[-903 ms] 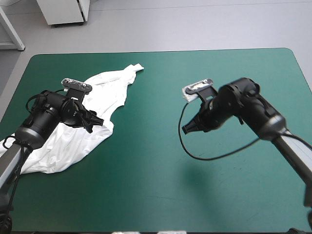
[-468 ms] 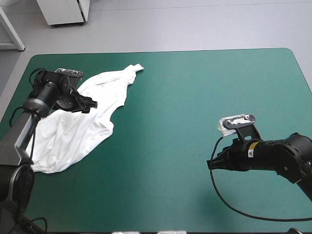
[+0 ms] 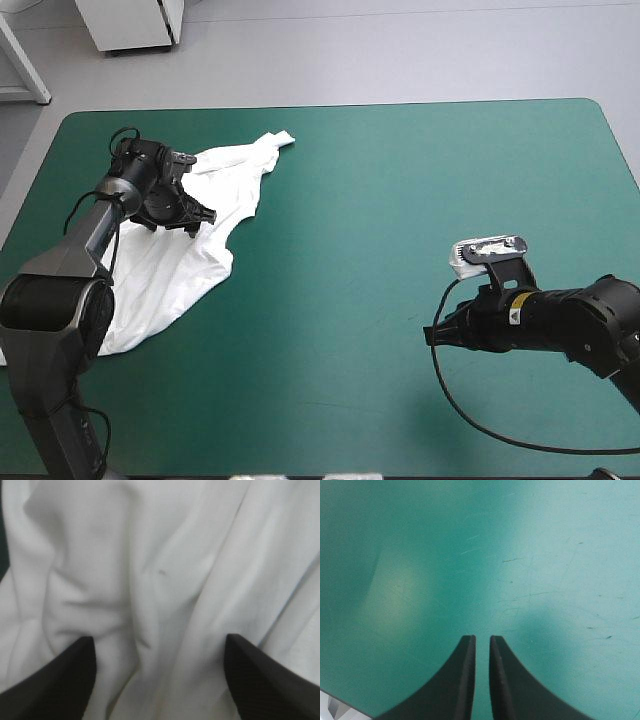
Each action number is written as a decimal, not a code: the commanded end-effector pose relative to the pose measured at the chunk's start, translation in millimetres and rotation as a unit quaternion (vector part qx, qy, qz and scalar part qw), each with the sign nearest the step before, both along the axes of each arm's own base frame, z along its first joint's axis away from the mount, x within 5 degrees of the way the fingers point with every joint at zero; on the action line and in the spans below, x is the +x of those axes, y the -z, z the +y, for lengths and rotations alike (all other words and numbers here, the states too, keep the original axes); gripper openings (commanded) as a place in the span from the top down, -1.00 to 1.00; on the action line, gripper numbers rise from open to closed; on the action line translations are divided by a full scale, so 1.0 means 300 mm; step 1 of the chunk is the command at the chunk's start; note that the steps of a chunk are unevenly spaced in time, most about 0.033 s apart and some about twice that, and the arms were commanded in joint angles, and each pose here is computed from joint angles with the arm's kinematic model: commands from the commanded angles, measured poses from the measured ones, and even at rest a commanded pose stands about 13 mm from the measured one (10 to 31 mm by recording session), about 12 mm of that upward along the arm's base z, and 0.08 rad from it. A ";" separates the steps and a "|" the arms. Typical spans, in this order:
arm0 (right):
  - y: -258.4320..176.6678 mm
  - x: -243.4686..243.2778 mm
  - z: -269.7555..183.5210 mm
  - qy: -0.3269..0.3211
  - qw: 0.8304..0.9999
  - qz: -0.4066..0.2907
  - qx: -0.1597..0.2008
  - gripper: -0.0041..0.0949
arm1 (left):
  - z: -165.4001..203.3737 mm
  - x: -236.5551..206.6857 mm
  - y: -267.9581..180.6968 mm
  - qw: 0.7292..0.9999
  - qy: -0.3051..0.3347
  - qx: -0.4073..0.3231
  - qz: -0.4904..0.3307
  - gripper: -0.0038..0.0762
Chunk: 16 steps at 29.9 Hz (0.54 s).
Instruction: Fold the cloth
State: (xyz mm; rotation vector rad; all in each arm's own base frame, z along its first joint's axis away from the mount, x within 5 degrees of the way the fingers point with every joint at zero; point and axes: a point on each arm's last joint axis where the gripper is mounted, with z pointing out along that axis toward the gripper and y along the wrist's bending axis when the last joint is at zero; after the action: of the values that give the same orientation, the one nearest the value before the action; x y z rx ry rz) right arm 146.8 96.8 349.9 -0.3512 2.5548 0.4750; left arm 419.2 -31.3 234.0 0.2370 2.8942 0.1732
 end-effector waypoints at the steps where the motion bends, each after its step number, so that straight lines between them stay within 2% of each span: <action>1: -0.041 0.003 -0.001 0.006 0.999 -0.032 0.023 0.71 | 0.002 0.015 -0.062 0.999 0.001 -0.001 -0.041 -0.39; 4: -0.041 0.003 -0.001 0.005 0.999 -0.031 0.022 0.71 | -0.001 0.029 -0.013 1.000 0.001 -0.003 -0.024 -0.36; 6: -0.040 0.002 -0.001 0.005 0.999 -0.030 0.022 0.71 | -0.002 0.033 0.000 1.000 0.002 -0.003 -0.020 -0.20; 8: -0.040 0.002 -0.002 0.005 0.999 -0.030 0.021 0.71 | -0.005 0.033 0.004 1.000 0.009 -0.006 -0.018 0.21; 10: -0.040 0.003 -0.003 0.006 0.999 -0.031 0.018 0.71 | -0.013 0.031 0.006 0.999 0.027 -0.015 -0.012 0.89; 16: -0.040 0.005 -0.005 0.006 0.999 -0.035 0.014 0.71 | -0.057 0.015 -0.014 0.997 0.072 -0.041 -0.006 0.93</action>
State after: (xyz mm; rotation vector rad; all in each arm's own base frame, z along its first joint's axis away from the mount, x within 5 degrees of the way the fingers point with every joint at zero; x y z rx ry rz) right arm 146.9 96.5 349.8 -0.3517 2.5551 0.4696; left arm 427.7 -39.3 215.5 0.3759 2.9122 0.0851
